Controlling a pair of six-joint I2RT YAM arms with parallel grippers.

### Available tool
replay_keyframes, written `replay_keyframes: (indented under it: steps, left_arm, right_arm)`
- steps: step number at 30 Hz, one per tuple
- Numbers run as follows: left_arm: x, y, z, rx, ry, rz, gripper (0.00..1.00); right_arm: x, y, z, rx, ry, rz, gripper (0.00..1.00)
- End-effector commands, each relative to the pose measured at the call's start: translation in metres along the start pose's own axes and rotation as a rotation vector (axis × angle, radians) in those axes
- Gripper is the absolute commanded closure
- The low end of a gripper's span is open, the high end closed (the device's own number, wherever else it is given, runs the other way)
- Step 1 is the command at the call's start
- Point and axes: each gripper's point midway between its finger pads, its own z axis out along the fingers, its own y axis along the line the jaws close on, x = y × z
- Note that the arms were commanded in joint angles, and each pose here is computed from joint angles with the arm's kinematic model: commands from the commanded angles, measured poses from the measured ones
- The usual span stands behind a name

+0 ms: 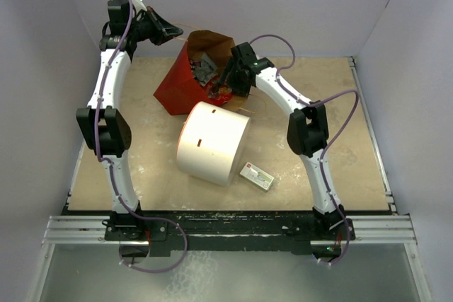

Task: Take the snacks out of the paper bag
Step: Take out the snack from the paper bag.

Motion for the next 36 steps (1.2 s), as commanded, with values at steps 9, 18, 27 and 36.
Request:
replay_keyframes:
  steps: [9, 18, 27, 36]
  left_arm:
    - [-0.013, -0.034, -0.024, 0.048, -0.046, 0.062, 1.0]
    - [-0.013, -0.036, -0.028, 0.042, -0.048, 0.061, 1.0]
    - [-0.015, -0.033, -0.034, 0.026, -0.05, 0.058, 1.0]
    - [-0.016, -0.034, -0.033, 0.038, -0.048, 0.038, 1.0]
  right_arm:
    - [-0.042, 0.051, -0.007, -0.133, -0.146, 0.093, 0.72]
    - [-0.074, 0.089, -0.06, -0.27, -0.237, 0.067, 1.0]
    - [-0.102, 0.112, -0.118, -0.357, -0.353, 0.005, 1.0]
    - [-0.126, 0.142, -0.167, -0.483, -0.457, -0.081, 1.0]
